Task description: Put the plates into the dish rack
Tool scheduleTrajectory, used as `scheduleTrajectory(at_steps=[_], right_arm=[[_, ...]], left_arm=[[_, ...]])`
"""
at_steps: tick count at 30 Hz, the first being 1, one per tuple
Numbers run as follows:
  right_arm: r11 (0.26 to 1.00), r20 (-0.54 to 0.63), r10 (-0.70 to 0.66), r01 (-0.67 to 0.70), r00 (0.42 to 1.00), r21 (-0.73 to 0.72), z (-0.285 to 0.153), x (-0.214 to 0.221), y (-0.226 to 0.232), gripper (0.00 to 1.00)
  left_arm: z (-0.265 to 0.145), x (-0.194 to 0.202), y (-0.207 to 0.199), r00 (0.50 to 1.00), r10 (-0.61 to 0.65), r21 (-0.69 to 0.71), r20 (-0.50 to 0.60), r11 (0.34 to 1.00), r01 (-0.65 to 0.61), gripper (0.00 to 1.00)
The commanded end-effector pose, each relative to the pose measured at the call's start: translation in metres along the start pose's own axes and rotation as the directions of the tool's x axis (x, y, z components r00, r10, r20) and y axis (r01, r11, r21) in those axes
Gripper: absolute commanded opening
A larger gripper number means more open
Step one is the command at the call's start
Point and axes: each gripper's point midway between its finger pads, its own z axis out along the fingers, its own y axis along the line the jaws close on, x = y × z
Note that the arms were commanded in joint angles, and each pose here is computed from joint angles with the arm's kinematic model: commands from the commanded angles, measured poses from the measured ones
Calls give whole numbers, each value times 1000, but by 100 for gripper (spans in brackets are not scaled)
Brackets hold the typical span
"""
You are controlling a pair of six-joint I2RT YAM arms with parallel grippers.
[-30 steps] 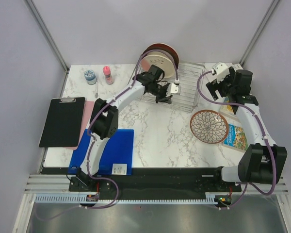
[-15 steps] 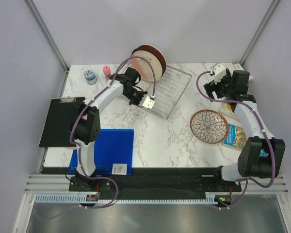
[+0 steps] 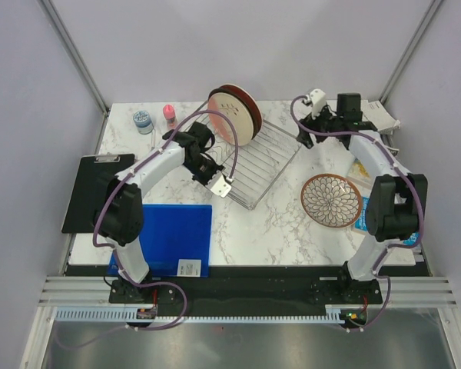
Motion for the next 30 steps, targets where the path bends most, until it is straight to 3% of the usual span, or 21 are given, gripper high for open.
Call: scheduleTrajectory(at_steps=[1, 4, 9, 16, 19, 23, 24, 29, 30], right_arm=[[990, 46, -13, 19, 999, -143, 29, -38, 40, 82], [991, 24, -2, 5, 1000, -130, 51, -42, 40, 82], [997, -8, 16, -17, 1000, -73, 75, -45, 19, 82], [998, -76, 36, -39, 996, -40, 100, -28, 3, 81], [998, -93, 32, -36, 995, -46, 107, -24, 2, 78], [997, -94, 30, -36, 995, -63, 109, -22, 4, 63], [997, -95, 30, -37, 995, -68, 110, -21, 5, 54], [996, -93, 55, -61, 994, -72, 108, -23, 8, 36], [996, -96, 57, -64, 994, -67, 108, -21, 7, 27]], left_arm=[[-1, 33, 18, 978, 165, -25, -131, 985, -169, 2], [-1, 45, 24, 977, 142, -45, -162, 987, -151, 6], [-4, 50, 25, 980, 83, -73, -181, 993, -98, 24], [-4, 49, 27, 984, 38, -114, -174, 992, -58, 34], [-7, 48, 33, 985, 11, -157, -174, 987, -39, 46], [-12, 47, 40, 984, -24, -219, -177, 976, -15, 55], [-15, 46, 43, 983, -36, -235, -179, 972, -7, 58], [-40, 34, 63, 980, -128, -373, -150, 926, 64, 61], [-49, 26, 70, 980, -134, -410, -144, 910, 65, 66]])
